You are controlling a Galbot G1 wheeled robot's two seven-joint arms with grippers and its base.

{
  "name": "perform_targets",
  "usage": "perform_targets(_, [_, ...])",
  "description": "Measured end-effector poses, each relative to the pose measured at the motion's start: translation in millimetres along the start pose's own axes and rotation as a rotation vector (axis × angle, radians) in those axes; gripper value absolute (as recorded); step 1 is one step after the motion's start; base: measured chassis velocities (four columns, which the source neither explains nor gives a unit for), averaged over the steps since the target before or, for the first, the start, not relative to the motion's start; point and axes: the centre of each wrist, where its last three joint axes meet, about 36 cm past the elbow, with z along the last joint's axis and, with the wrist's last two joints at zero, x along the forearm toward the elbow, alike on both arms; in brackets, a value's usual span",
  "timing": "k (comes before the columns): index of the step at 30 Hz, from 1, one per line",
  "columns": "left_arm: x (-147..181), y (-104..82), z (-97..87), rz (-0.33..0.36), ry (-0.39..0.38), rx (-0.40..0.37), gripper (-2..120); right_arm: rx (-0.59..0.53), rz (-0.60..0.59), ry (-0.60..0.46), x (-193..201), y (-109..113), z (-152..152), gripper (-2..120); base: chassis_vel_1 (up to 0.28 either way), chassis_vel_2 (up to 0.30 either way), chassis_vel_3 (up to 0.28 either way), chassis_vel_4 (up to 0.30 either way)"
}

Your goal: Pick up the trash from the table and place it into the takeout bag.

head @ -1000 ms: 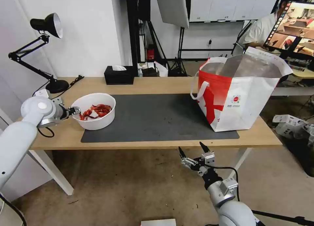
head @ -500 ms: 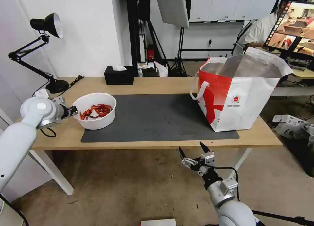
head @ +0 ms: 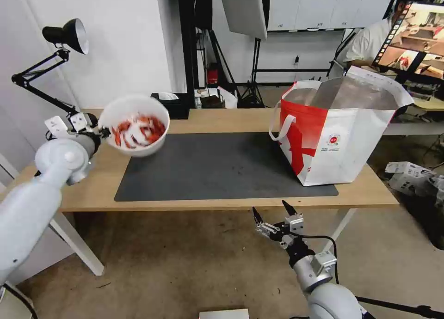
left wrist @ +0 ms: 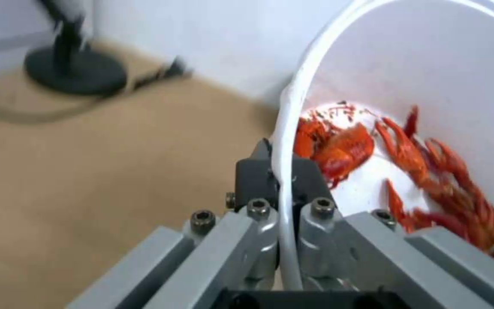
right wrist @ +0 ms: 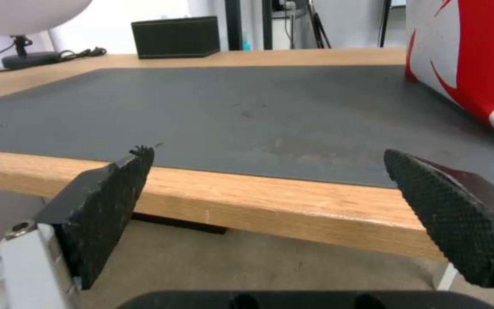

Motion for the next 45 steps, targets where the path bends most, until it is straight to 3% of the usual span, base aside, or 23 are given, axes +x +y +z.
perform_targets(2, [0.8,-7.7,5.0,0.035,-0.066,-0.001,0,0.000,0.000,0.000,0.0,0.0,0.0,100,0.000,0.000,0.000,0.000])
perform_targets(7, [-0.9,-29.5,3.1,0.084,-0.087,0.013,0,0.000,0.000,0.000,0.0,0.0,0.0,100,0.000,0.000,0.000,0.000])
perform_targets(10, [-4.3,-73.6,-9.9,0.160,-0.089,0.022,0,0.000,0.000,0.000,0.0,0.0,0.0,100,0.000,0.000,0.000,0.000])
perform_targets(11, [-4.3,-73.6,-9.9,0.160,-0.089,0.022,0,0.000,0.000,0.000,0.0,0.0,0.0,100,0.000,0.000,0.000,0.000])
perform_targets(14, [-12.8,-132.1,-26.5,0.242,-0.059,0.004,0,0.000,0.000,0.000,0.0,-0.1,0.0,100,0.000,0.000,0.000,0.000])
perform_targets(15, [-12.8,-132.1,-26.5,0.242,-0.059,0.004,0,0.000,0.000,0.000,0.0,-0.1,0.0,100,0.000,0.000,0.000,0.000])
perform_targets(18, [-25.0,-192.3,-35.4,0.301,-0.013,-0.014,0,0.000,0.000,0.000,0.0,-0.1,0.0,100,0.000,0.000,0.000,0.000])
perform_targets(19, [-25.0,-192.3,-35.4,0.301,-0.013,-0.014,0,0.000,0.000,0.000,0.0,-0.1,0.0,100,0.000,0.000,0.000,0.000])
perform_targets(20, [-26.9,-210.2,-39.3,0.321,-0.008,-0.015,0,0.000,0.000,0.000,0.0,-0.1,0.0,100,0.000,0.000,0.000,0.000])
perform_targets(21, [-27.7,-246.4,-51.2,0.364,-0.009,-0.019,0,0.000,0.000,0.000,0.0,-0.1,0.0,100,0.000,0.000,0.000,0.000])
perform_targets(22, [-27.1,-268.5,-59.1,0.388,-0.014,-0.021,0,0.000,0.000,0.000,0.0,-0.1,0.0,100,0.000,0.000,0.000,0.000])
perform_targets(23, [-27.1,-268.5,-59.1,0.388,-0.014,-0.021,0,0.000,0.000,0.000,0.0,-0.1,0.0,100,0.000,0.000,0.000,0.000])
perform_targets(26, [-25.9,-335.1,-74.6,0.446,-0.005,-0.014,0,0.000,0.000,0.000,0.0,-0.1,0.0,100,0.000,0.000,0.000,0.000])
perform_targets(27, [-25.9,-335.1,-74.6,0.446,-0.005,-0.014,0,0.000,0.000,0.000,0.0,-0.1,0.0,100,0.000,0.000,0.000,0.000])
perform_targets(28, [-23.8,-352.2,-75.8,0.464,0.002,-0.010,0,0.000,0.000,0.000,0.0,-0.1,0.0,100,0.000,0.000,0.000,0.000])
perform_targets(29, [-20.7,-375.5,-74.2,0.485,0.013,-0.009,0,0.000,0.000,0.000,0.0,0.0,0.0,100,0.000,0.000,0.000,0.000])
perform_targets(30, [-20.7,-375.5,-74.2,0.485,0.013,-0.009,0,0.000,0.000,0.000,0.0,0.0,0.0,100,0.000,0.000,0.000,0.000])
perform_targets(33, [-6.3,-434.2,-51.7,0.535,0.030,-0.052,0,0.000,0.000,0.000,0.0,0.0,0.0,100,0.000,0.000,0.000,0.000])
perform_targets(34, [-6.3,-434.2,-51.7,0.535,0.030,-0.052,0,0.000,0.000,0.000,0.0,0.0,0.0,100,0.000,0.000,0.000,0.000])
perform_targets(37, [5.1,-475.2,-17.8,0.533,0.007,-0.154,0,0.000,0.000,0.000,0.0,0.0,0.0,100,0.000,0.000,0.000,0.000])
perform_targets(38, [5.1,-475.2,-17.8,0.533,0.007,-0.154,0,0.000,0.000,0.000,0.0,0.0,0.0,100,0.000,0.000,0.000,0.000])
perform_targets(41, [2.2,-481.2,12.7,0.497,-0.022,-0.252,0,0.000,0.000,0.000,0.0,0.0,0.0,100,0.000,0.000,0.000,0.000])
perform_targets(45, [-5.2,-476.0,27.3,0.468,-0.020,-0.281,0,0.000,0.000,0.000,0.0,0.0,0.0,100,0.000,0.000,0.000,0.000])
